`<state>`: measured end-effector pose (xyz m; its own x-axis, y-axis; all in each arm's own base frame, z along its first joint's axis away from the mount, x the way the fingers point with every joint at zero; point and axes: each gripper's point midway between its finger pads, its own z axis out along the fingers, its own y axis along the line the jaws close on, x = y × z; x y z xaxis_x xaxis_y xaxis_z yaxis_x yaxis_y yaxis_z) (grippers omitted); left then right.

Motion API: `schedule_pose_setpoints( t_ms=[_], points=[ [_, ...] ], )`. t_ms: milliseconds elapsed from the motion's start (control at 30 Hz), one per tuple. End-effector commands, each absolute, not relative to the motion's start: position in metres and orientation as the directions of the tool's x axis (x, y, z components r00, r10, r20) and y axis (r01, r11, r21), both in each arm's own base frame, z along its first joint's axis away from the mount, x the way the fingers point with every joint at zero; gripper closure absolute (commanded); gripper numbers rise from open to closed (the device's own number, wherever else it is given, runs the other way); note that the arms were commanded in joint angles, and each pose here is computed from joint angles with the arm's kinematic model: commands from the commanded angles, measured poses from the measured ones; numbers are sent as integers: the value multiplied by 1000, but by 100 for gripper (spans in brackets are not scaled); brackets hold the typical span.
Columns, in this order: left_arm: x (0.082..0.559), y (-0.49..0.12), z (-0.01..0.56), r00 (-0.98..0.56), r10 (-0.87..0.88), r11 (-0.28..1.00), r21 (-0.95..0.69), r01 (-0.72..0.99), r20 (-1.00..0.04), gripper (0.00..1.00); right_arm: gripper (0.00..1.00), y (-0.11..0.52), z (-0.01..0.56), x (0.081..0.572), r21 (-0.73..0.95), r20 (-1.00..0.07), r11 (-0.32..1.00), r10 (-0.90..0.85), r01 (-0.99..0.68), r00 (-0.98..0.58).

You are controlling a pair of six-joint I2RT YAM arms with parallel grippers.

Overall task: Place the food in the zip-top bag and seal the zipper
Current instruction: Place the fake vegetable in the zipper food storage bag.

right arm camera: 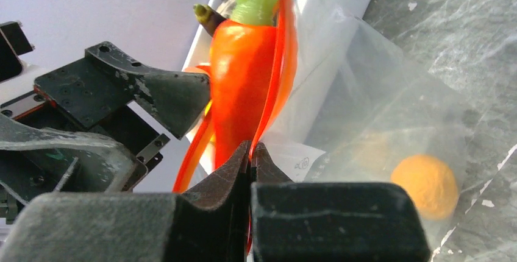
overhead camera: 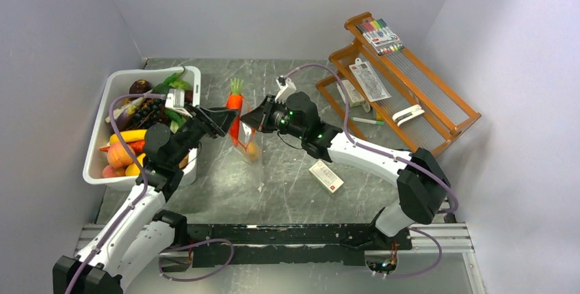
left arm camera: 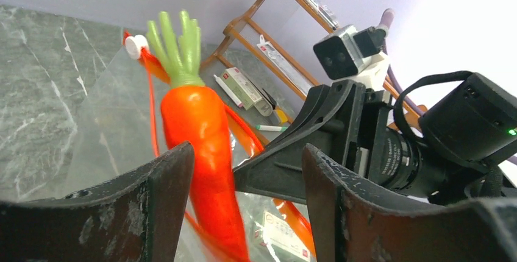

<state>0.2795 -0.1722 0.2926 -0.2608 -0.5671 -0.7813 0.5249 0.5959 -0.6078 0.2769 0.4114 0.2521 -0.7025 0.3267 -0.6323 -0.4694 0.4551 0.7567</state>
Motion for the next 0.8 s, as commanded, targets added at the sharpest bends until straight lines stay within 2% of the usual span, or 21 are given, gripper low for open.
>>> schedule_pose_setpoints(
  t_ms=[0, 167, 400, 567, 767],
  points=[
    [275, -174, 303, -245, -522, 617, -560, 553, -817, 35, 100, 414, 287, 282, 709, -701, 428, 341, -561, -626],
    [279, -178, 289, -301, -457, 645, -544, 536, -837, 39, 100, 407, 286, 280, 658, -752, 431, 342, -617, -563],
    [266, -171, 311, -283, -450, 661, -529, 533, -847, 33, 100, 396, 283, 285, 606, -793, 501, 315, -618, -522],
    [264, -162, 316, -340, -390, 722, -514, 463, -856, 21, 100, 367, 285, 303, 476, -869, 661, 253, -580, -424],
    [273, -135, 295, -389, -354, 834, -476, 280, -850, 1, 100, 328, 294, 315, 312, -931, 773, 132, -552, -341]
  ],
)
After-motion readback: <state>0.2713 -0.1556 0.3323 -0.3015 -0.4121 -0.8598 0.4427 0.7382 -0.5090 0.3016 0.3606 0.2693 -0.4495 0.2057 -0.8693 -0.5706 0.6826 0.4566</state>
